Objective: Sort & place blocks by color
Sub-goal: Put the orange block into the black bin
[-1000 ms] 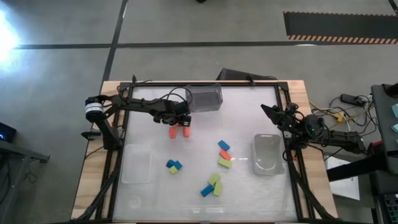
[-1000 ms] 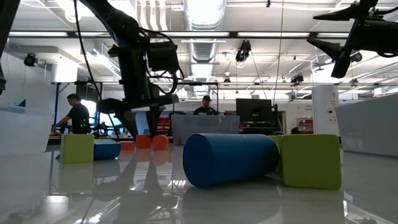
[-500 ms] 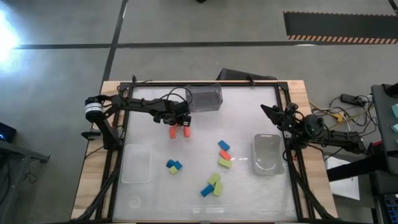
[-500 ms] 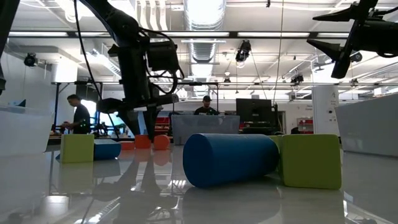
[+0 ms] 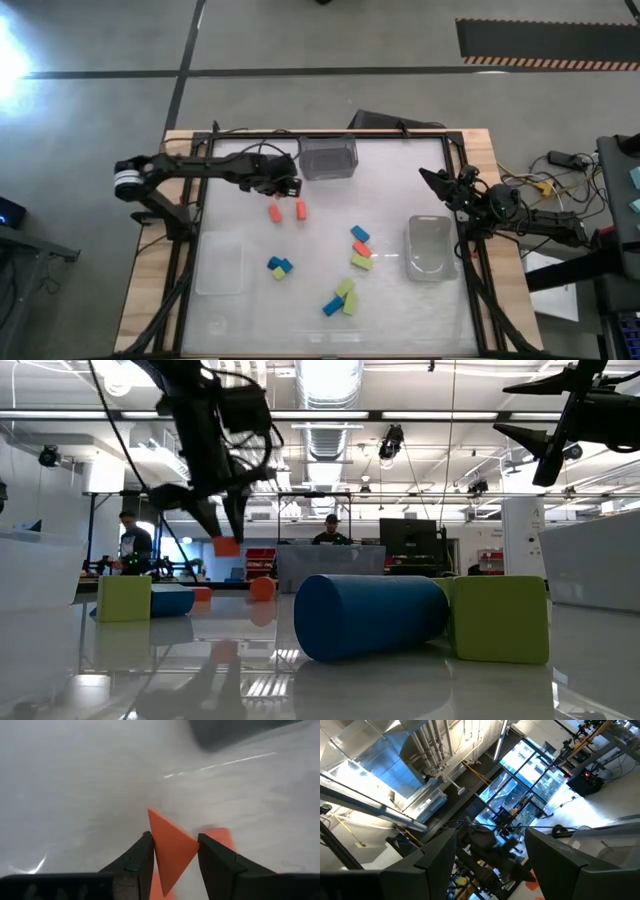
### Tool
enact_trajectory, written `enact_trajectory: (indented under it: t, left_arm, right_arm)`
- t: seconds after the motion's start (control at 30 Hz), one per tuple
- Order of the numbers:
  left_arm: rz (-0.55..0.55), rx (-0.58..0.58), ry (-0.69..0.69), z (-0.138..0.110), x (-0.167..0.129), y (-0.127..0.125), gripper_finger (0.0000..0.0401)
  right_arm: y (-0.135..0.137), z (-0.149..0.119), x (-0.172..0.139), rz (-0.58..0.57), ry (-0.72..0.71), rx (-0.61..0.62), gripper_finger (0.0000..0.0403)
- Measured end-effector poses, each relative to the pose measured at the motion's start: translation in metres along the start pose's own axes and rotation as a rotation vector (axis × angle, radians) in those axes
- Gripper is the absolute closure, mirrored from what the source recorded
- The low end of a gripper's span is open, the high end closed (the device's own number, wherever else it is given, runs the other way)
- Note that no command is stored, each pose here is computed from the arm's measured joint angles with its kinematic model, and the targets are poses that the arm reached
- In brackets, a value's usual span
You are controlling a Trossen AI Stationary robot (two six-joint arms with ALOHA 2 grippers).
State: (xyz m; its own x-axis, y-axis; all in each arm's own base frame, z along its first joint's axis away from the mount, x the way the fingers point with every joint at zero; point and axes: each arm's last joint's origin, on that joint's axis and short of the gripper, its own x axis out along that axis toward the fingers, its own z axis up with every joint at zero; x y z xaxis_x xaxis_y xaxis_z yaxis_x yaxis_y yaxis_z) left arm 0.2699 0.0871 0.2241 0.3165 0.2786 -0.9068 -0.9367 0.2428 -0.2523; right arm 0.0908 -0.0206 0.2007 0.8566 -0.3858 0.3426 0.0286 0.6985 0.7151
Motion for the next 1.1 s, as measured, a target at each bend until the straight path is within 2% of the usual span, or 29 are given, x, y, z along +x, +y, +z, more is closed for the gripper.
enact_trajectory:
  t: [0.13, 0.3, 0.5, 0.63, 0.77, 0.83, 0.93, 1.1]
  left_arm:
    - [-0.094, 0.106, -0.069, 0.007, -0.030, -0.001, 0.0288]
    - [-0.208, 0.223, -0.156, 0.019, -0.069, -0.008, 0.0288]
    - [-0.268, 0.375, -0.198, 0.037, -0.105, -0.026, 0.0289]
    - [-0.298, 0.509, -0.148, 0.050, -0.119, -0.042, 0.0289]
    - [-0.297, 0.680, 0.016, 0.057, -0.123, -0.052, 0.0289]
    - [-0.265, 0.776, 0.134, 0.057, -0.121, -0.054, 0.0289]
    - [-0.204, 0.926, 0.246, 0.059, -0.116, -0.059, 0.0289]
    - [-0.186, 1.074, 0.307, 0.067, -0.103, -0.070, 0.0289]
  right_arm:
    - [0.000, 0.000, 0.000, 0.000, 0.000, 0.003, 0.0177]
    - [0.000, 0.000, 0.000, -0.001, 0.001, 0.110, 0.0177]
    - [0.000, 0.000, 0.000, 0.001, 0.000, 0.162, 0.0177]
    - [0.000, 0.000, 0.000, 0.002, 0.000, 0.180, 0.0177]
    - [0.004, 0.004, 0.001, 0.013, 0.003, 0.182, 0.0177]
    - [0.010, 0.009, 0.002, 0.031, 0.010, 0.181, 0.0177]
    - [0.018, 0.015, 0.003, -0.013, 0.062, 0.147, 0.0177]
    - [0.035, 0.034, 0.003, -0.060, 0.109, 0.077, 0.0177]
